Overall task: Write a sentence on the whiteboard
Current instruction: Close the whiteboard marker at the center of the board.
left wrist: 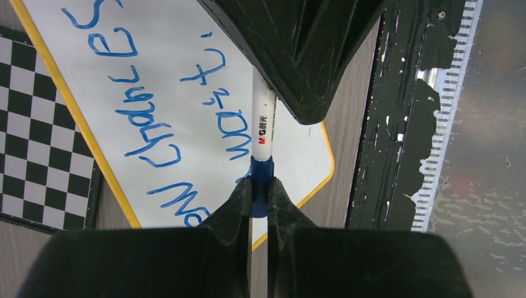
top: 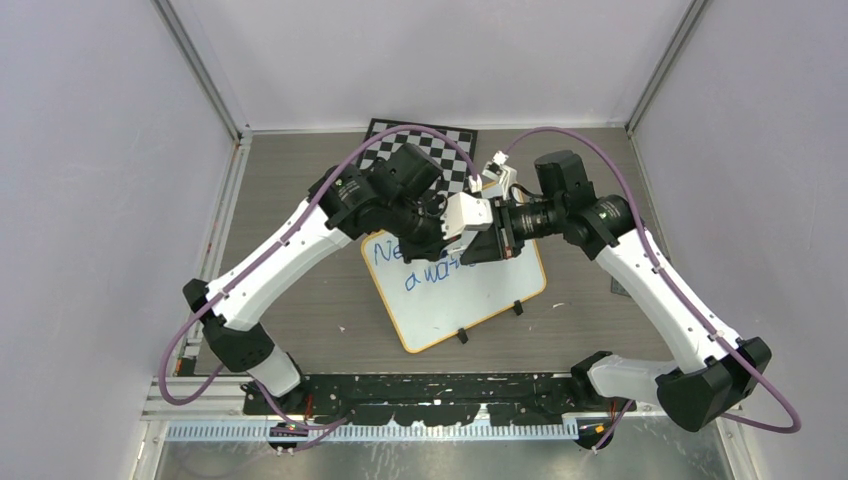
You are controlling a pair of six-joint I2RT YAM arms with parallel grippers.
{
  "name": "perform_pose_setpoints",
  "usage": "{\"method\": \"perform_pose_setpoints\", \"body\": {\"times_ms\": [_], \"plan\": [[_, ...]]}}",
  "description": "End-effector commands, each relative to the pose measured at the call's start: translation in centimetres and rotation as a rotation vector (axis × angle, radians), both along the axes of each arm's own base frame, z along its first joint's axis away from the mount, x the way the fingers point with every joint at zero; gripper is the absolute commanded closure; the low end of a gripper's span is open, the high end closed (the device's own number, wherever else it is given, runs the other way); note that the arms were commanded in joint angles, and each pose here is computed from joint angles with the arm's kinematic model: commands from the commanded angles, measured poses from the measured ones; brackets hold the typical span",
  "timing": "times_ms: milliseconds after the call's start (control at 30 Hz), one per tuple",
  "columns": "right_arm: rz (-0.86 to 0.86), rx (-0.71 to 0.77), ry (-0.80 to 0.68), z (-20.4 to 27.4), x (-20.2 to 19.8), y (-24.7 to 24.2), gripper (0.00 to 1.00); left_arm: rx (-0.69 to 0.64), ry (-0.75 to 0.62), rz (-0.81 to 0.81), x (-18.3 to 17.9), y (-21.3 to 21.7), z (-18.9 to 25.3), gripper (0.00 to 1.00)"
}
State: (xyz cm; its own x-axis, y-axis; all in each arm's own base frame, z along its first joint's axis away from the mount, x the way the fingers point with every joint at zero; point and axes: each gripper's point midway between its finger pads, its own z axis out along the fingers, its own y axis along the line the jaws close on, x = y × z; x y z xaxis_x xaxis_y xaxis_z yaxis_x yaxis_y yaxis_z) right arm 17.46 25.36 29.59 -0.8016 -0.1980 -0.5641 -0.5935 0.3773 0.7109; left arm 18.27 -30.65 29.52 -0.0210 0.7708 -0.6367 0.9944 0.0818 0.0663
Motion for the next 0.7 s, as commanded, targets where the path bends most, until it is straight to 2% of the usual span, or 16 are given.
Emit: {"method": "perform_pose_setpoints", "body": {"times_ms": [0, 333, 533, 667], "plan": [[0.02, 0.05, -0.044, 0.3, 1.1, 1.1, 1.0, -0.122, -0.015, -0.02, -0.2, -2.2, 2.9, 1.0], [0.052, 0.077, -0.027, -0.2, 1.1, 2.0, 1.0, -0.108, -0.065, -0.046, -0.4, -2.8, 3.1, 1.0], [0.042, 0.1, -0.037, 1.0, 1.4, 1.7, 1.0, -0.119, -0.092, -0.039, -0.3, -1.3, 4.3, 0.8], [0.02, 0.122, -0.059, 2.3, 2.1, 1.3, 1.0, -0.187, -0.063, -0.015, 0.0, 0.1, 6.1, 0.55]]}}
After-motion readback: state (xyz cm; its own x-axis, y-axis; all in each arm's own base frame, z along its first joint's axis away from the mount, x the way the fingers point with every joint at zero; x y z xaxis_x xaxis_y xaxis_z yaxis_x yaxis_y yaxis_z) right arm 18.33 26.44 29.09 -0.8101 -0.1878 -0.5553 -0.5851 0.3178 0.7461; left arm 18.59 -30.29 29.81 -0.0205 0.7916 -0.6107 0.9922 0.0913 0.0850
